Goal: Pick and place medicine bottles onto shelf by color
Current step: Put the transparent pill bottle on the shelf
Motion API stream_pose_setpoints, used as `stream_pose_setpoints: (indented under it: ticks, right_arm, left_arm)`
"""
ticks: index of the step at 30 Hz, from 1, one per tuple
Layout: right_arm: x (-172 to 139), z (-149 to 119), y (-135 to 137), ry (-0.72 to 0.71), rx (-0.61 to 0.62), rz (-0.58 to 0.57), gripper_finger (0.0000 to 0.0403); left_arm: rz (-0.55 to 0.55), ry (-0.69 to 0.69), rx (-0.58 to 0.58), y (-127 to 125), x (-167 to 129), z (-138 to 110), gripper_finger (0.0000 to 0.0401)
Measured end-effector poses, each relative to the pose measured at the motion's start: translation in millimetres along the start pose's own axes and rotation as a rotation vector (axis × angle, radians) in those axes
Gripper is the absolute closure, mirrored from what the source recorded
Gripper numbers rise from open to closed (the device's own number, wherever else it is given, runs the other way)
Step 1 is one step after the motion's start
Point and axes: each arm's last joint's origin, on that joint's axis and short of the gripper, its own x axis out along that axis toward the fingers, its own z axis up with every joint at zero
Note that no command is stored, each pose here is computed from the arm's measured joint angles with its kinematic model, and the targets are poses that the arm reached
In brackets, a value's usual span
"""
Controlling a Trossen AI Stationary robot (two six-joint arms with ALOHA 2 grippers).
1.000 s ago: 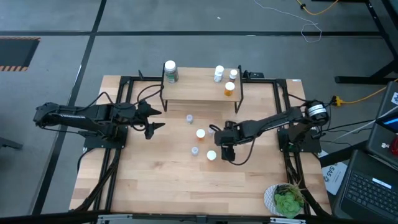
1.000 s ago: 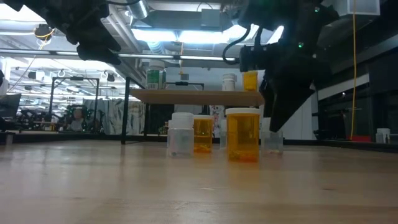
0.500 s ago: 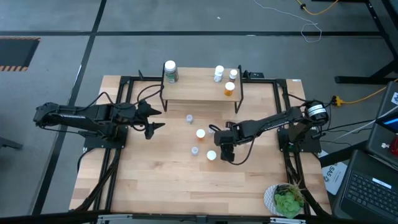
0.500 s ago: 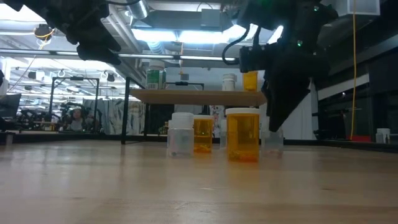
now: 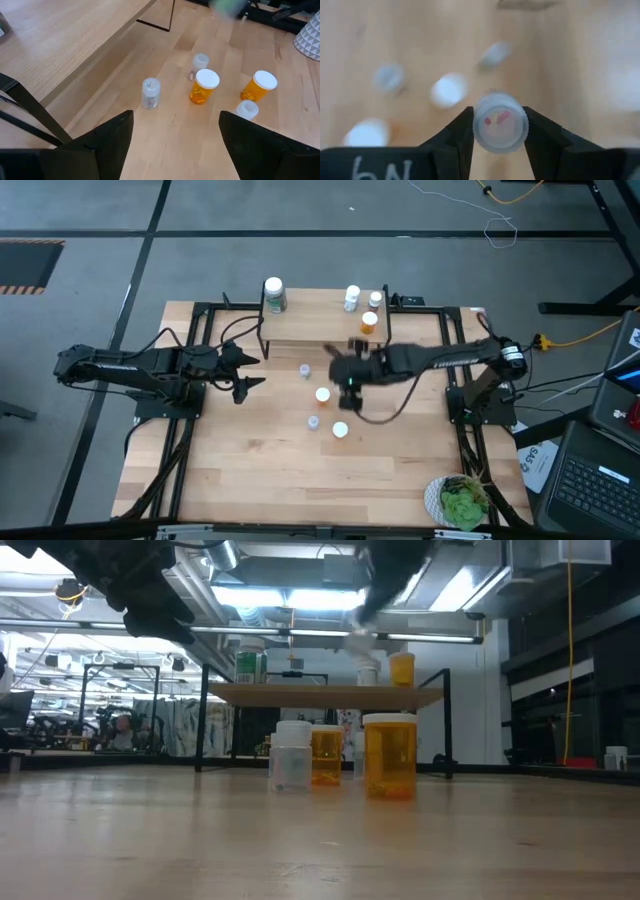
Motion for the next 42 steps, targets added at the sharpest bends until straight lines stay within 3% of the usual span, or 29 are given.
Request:
stream_pose_setpoints:
  ticks: [5, 9, 15, 19, 29, 38, 42]
  right_arm:
    - [-20, 29, -53, -0.144, 0.043, -0.132, 0.0263]
    - [-21, 33, -96, -0.167, 0.104, -0.177, 0.0263]
    - [-1, 13, -137, -0.057, 0.265, -0.069, 0.0263]
    - [15, -1, -146, 0.010, 0.306, -0.002, 0.0263]
    - [38, -25, -157, 0.108, 0.315, -0.007, 0.0263]
    - [41, -28, -160, 0.108, 0.315, -0.018, 0.0263]
    - [44, -28, -160, 0.115, 0.296, -0.015, 0.0245]
  left_arm:
    - [0.000, 0.000, 0.000, 0, 0, 0, 0.0112]
    - [0.000, 0.000, 0.000, 0, 0, 0, 0.0112]
    - [0.000, 0.000, 0.000, 0, 0, 0, 0.0112]
    - [0.000, 0.000, 0.000, 0, 0, 0, 0.0112]
    - [0.008, -0.003, -0.001, 0, 0, 0, 0.0112]
    - [0.008, -0.004, -0.001, 0, 0, 0, 0.0112]
    - [0.009, -0.004, -0.001, 0, 0, 0, 0.0112]
